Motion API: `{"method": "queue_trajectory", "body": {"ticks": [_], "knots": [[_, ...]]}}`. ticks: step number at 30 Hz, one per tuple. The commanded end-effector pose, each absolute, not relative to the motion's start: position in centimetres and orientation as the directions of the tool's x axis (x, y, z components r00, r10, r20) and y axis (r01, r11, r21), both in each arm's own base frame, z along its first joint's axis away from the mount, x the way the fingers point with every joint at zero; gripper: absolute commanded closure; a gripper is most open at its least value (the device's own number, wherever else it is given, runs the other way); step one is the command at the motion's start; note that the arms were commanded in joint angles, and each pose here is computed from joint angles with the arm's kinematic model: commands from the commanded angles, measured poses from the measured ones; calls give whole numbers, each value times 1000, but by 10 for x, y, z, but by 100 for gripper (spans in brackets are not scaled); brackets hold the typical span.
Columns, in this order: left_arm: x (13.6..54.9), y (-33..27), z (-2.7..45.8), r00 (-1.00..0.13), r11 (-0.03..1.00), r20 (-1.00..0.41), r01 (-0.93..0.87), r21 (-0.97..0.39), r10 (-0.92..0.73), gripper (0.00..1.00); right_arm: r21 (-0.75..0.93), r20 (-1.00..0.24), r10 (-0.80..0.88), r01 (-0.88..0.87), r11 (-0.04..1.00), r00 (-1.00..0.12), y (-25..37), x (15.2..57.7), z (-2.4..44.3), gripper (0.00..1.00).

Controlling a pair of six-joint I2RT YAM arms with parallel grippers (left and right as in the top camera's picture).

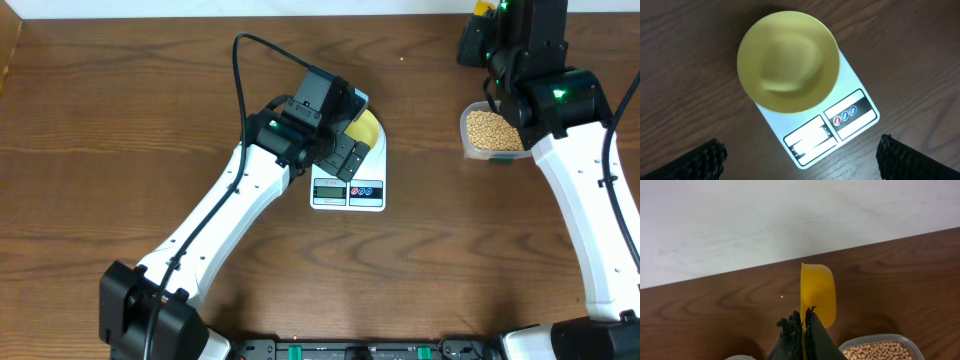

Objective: Scoop item into bowl and weigh 50g on scale
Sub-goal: 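Move the left gripper forward over the scale's button panel, then lower the left gripper finger onto the scale's red power button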

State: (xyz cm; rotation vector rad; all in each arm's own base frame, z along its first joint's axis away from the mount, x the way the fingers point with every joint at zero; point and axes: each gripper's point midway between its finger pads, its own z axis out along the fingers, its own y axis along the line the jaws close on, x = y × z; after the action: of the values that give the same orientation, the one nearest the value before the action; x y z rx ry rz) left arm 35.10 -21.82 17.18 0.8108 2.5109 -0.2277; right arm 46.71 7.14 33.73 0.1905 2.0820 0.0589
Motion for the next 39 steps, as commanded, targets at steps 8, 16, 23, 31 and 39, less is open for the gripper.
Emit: {"method": "queue_trajectory", "body": {"ticks": [8,16,23,31,39], "knots": [[348,-211,161,-751,855,-470,518,15,464,2,99,-874,141,112,989,-465,67,461,351,99],[340,-217,154,-733,838,-438,537,96,520,2,93,-874,134,109,990,-468,67,461,350,99],[336,-219,138,-747,831,-392,547,98,537,3,91,-872,133,110,990,-471,67,461,349,99],[336,-218,113,-768,827,-325,553,100,552,2,90,-870,132,110,990,-475,67,460,348,99],[335,-218,93,-781,824,-274,557,101,561,2,85,-864,129,112,990,-486,67,458,346,99]]}}
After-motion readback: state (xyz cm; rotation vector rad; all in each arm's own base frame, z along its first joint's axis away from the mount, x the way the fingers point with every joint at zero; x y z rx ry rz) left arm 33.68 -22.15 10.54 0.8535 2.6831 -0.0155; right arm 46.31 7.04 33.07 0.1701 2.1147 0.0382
